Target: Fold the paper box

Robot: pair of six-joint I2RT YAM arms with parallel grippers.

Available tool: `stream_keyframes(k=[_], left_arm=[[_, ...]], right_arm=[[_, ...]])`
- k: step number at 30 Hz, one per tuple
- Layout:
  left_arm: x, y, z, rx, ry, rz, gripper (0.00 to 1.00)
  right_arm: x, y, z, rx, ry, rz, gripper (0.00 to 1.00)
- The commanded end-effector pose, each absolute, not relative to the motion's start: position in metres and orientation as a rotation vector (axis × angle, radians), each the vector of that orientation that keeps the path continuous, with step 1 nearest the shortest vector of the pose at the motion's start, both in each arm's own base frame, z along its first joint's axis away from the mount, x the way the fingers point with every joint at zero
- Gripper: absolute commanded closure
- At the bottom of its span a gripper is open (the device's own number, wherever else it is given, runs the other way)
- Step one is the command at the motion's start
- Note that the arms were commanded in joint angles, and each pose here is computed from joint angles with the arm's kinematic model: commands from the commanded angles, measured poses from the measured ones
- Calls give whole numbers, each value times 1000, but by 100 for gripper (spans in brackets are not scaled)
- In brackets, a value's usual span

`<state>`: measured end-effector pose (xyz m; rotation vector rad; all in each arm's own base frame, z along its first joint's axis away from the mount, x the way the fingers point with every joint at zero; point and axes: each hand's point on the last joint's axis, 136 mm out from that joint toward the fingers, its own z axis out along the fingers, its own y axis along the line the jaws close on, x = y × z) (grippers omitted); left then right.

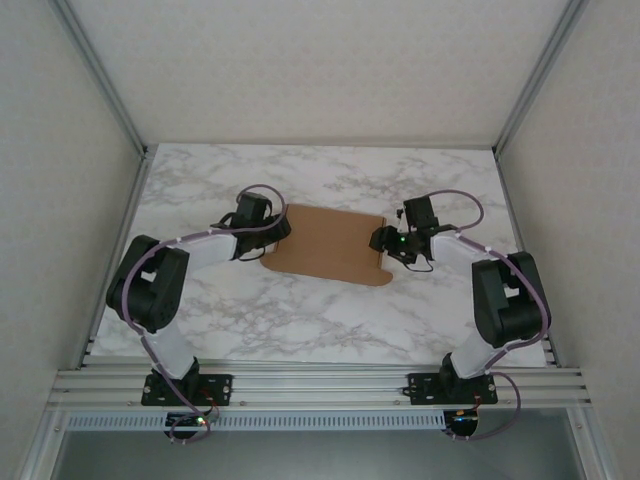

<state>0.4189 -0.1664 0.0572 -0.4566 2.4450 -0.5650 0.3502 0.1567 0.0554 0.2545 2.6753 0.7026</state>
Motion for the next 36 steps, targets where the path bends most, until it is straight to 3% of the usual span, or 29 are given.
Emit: stream_keyframes(k=[1, 4, 7, 12, 17, 22, 25, 36], left_arm=[[420, -158, 61, -438, 2470, -553, 43], [421, -179, 52, -357, 2520, -670, 43], [418, -193, 38, -309, 2579, -752, 46], [417, -192, 26, -339, 2596, -790, 54], [414, -178, 13, -415, 2617, -808, 62], [404, -171, -5, -531, 2633, -910, 65], [399, -170, -12, -544, 2653, -918, 67], [391, -150, -25, -639, 2672, -915, 71]], right_arm=[[348, 148, 55, 287, 2678, 659, 33], [349, 146, 50, 328, 2680, 692, 21], [352, 152, 44, 372, 2670, 827, 16], [353, 171, 45, 357, 2618, 1087, 15], [351, 174, 44, 350, 2603, 1133, 15], [349, 180, 49, 353, 2568, 1223, 11], [349, 180, 49, 372, 2555, 1261, 1], [350, 166, 46, 460, 2546, 1276, 3]])
